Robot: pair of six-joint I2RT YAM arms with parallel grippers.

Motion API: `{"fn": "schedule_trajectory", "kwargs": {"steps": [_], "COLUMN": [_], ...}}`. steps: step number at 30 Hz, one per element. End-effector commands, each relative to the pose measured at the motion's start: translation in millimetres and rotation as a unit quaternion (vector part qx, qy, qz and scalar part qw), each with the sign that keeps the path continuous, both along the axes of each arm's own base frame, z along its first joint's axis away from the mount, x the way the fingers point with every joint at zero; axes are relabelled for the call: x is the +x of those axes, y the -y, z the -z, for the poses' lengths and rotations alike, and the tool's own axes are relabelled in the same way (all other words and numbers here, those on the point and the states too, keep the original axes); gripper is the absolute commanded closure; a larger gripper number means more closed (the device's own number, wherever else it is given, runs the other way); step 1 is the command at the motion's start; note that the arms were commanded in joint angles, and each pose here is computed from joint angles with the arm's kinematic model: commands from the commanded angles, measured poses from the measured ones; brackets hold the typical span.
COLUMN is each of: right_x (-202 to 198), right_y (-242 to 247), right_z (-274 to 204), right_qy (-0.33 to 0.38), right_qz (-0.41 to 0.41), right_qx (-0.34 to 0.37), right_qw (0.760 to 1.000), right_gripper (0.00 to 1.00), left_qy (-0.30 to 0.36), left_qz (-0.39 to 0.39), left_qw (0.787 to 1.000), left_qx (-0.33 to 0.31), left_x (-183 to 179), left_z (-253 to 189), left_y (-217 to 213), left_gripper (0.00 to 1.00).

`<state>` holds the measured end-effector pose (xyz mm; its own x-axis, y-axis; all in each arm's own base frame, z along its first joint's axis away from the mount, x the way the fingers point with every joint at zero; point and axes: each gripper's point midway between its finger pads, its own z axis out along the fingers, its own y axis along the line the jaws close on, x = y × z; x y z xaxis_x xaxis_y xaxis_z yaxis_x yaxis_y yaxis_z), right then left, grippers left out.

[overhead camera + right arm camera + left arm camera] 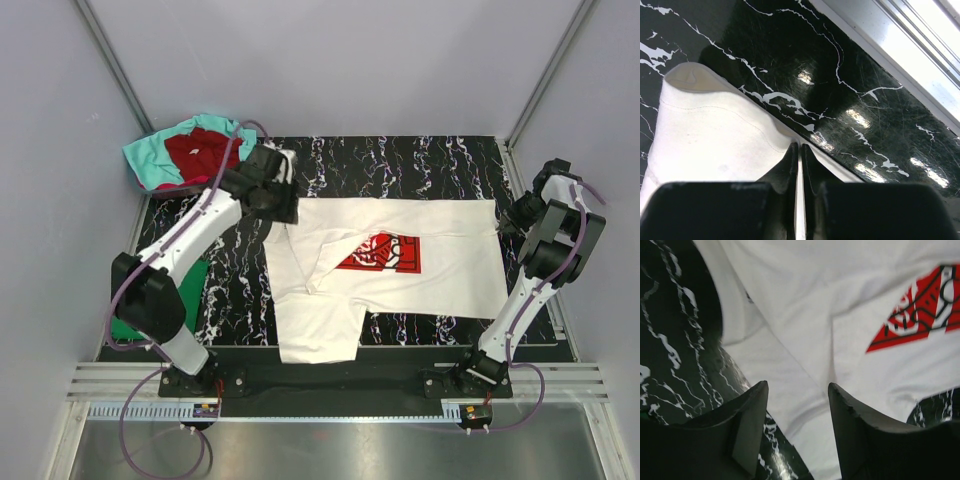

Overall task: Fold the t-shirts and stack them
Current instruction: Fold the tshirt

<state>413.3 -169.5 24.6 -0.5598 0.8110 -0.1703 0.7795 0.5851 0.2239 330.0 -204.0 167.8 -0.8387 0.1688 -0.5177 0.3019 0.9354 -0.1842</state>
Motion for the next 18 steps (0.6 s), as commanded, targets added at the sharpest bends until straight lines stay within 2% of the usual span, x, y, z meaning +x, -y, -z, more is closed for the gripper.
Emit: {"fn": "schedule_trajectory", "kwargs": {"steps": [1,4,9,12,18], "right_x": [10,9,8,7,4], "right_y": [13,12,9,6,3], "right_z": [-13,-14,-16,-15,-14], "right_qy": [0.019,0.019,0.022,0.023,0.022], "right_qz": [0.001,0.002,0.002,0.002,0.004], "right_qx": [-0.014,-0.013,-0.005,-0.002,0.003], "right_qw": [1.000,1.000,1.000,1.000,1.000], "right_gripper": [1.00,1.00,1.00,1.00,1.00], "left_qy": [0.096,0.104,0.096,0.075,0.077], "left_qz": [-0.088,-0.136,-0.163,-0.199,-0.251], "left_qw": [0.991,0.984,0.979,0.975,0.963], "left_qx": [-0.034,-0.059,-0.080,-0.063,-0.056], "left_x": [77,122,175,188,206], "left_z": [-26,-12,13,39,62], "left_y": [-16,-25,-14,-17,-25], "left_gripper": [0.46,0.50,0.49,0.56,0.57]}}
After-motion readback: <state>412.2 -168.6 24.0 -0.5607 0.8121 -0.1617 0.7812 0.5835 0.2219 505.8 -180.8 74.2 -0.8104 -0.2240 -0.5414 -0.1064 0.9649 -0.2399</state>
